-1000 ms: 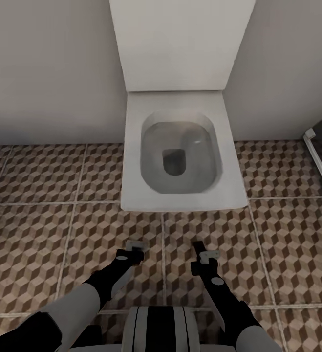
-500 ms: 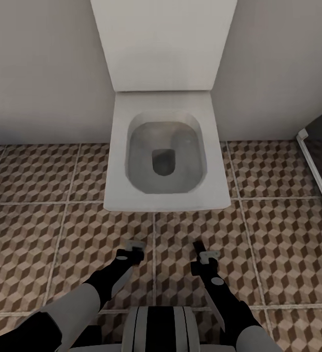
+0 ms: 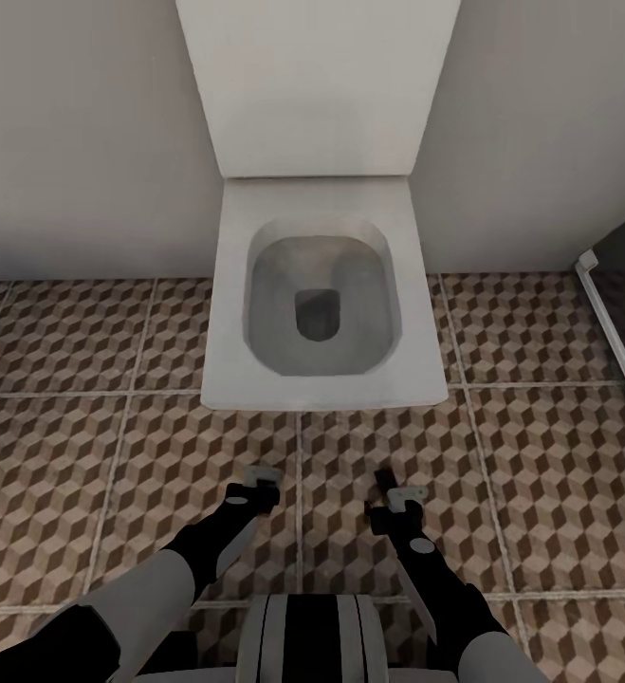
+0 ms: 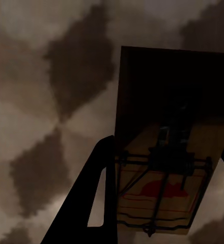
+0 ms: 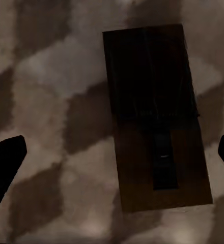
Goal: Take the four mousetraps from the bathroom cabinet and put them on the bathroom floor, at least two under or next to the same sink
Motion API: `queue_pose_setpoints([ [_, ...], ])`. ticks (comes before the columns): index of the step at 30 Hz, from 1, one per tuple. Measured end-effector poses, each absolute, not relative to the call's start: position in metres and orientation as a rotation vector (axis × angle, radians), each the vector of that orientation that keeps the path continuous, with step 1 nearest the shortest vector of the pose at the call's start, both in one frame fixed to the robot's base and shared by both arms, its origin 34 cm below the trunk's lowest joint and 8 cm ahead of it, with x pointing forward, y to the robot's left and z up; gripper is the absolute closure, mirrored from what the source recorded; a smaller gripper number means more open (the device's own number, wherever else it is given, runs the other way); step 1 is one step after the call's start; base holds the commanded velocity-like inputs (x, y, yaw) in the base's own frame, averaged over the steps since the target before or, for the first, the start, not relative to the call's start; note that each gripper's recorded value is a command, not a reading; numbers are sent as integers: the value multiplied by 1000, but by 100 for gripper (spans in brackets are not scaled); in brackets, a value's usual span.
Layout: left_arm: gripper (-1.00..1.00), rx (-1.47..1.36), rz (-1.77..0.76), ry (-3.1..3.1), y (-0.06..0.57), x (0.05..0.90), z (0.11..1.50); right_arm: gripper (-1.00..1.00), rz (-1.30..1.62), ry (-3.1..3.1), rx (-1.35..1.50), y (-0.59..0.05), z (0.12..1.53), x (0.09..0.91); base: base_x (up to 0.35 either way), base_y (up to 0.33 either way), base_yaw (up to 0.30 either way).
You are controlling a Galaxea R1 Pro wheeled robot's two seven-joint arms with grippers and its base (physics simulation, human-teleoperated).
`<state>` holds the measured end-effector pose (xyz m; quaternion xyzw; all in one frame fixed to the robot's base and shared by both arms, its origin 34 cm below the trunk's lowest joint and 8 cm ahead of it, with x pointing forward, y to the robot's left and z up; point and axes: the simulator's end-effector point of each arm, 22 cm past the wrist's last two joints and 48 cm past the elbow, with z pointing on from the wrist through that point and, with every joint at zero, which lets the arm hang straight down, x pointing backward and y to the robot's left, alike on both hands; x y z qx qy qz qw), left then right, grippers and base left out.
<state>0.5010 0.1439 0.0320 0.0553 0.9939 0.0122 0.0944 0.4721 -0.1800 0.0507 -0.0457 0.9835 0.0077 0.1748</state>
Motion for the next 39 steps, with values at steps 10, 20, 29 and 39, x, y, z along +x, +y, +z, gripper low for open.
queue_pose_setpoints([
  [10, 100, 164, 36, 2948, 144, 501, 32, -100, 22, 2787, -129, -180, 51, 472, 0, 0, 0],
  [20, 100, 164, 36, 2948, 144, 501, 32, -100, 21, 2786, -129, -180, 51, 473, 0, 0, 0],
  [29, -100, 161, 34, 2945, 143, 501, 32, -100, 22, 2786, -129, -180, 51, 473, 0, 0, 0],
  [39, -100, 161, 36, 2944, 143, 501, 32, -100, 22, 2786, -129, -180, 51, 473, 0, 0, 0],
])
